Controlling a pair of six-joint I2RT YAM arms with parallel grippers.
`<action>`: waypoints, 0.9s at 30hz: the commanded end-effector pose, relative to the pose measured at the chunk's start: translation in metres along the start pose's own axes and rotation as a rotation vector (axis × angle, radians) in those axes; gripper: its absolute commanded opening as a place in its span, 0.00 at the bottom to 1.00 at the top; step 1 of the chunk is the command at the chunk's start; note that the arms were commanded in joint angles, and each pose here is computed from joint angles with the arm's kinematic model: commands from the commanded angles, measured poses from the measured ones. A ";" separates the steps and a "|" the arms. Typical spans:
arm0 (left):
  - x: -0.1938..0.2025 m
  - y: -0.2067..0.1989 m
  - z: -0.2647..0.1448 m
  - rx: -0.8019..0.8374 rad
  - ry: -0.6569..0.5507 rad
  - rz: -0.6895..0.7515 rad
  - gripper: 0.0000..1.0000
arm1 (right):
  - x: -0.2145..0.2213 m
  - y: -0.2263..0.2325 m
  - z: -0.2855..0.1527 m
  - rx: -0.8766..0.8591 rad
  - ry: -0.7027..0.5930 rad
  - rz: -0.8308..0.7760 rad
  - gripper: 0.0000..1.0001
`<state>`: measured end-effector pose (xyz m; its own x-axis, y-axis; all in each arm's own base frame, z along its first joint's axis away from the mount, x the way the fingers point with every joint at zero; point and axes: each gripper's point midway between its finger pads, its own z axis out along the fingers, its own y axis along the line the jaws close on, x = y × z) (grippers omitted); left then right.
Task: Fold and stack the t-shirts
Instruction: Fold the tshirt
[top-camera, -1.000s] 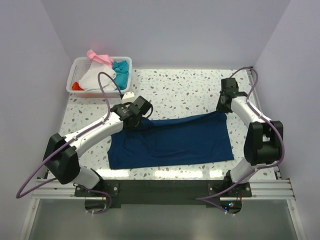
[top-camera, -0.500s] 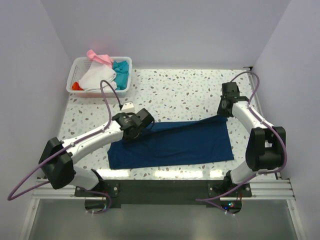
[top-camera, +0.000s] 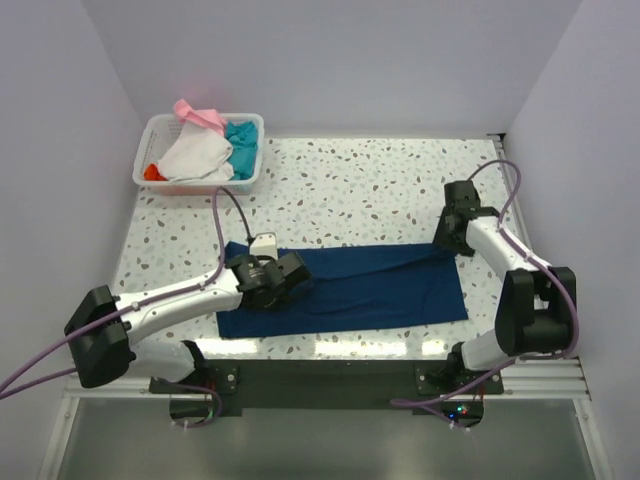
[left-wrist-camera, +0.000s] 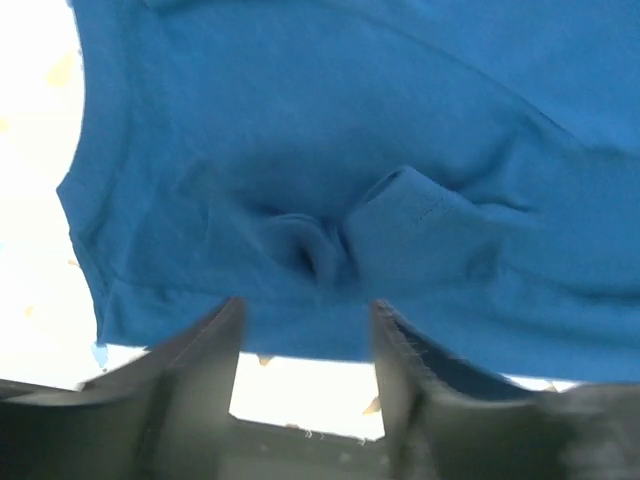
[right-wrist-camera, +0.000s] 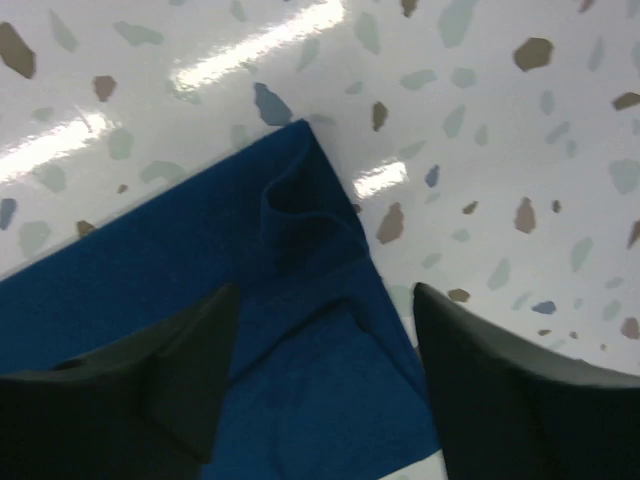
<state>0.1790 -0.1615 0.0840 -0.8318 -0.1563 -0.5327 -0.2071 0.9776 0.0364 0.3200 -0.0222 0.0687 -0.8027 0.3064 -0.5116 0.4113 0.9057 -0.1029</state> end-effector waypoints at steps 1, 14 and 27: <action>0.013 -0.007 -0.018 0.063 0.003 0.005 0.61 | 0.004 -0.027 -0.016 0.100 -0.030 0.029 0.84; -0.056 -0.001 -0.036 0.195 -0.152 -0.114 1.00 | -0.002 0.076 -0.118 -0.660 -0.141 -0.088 0.99; -0.017 -0.051 0.051 0.314 0.085 -0.056 1.00 | 0.043 0.111 -0.054 -0.636 0.115 -0.098 0.99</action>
<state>0.2267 -0.1828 0.0589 -0.8488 -0.2301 -0.4761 -0.1502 0.9682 -0.2001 0.3014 0.1072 0.0941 -0.8742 0.1919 -0.4459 -0.0008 0.9180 0.3965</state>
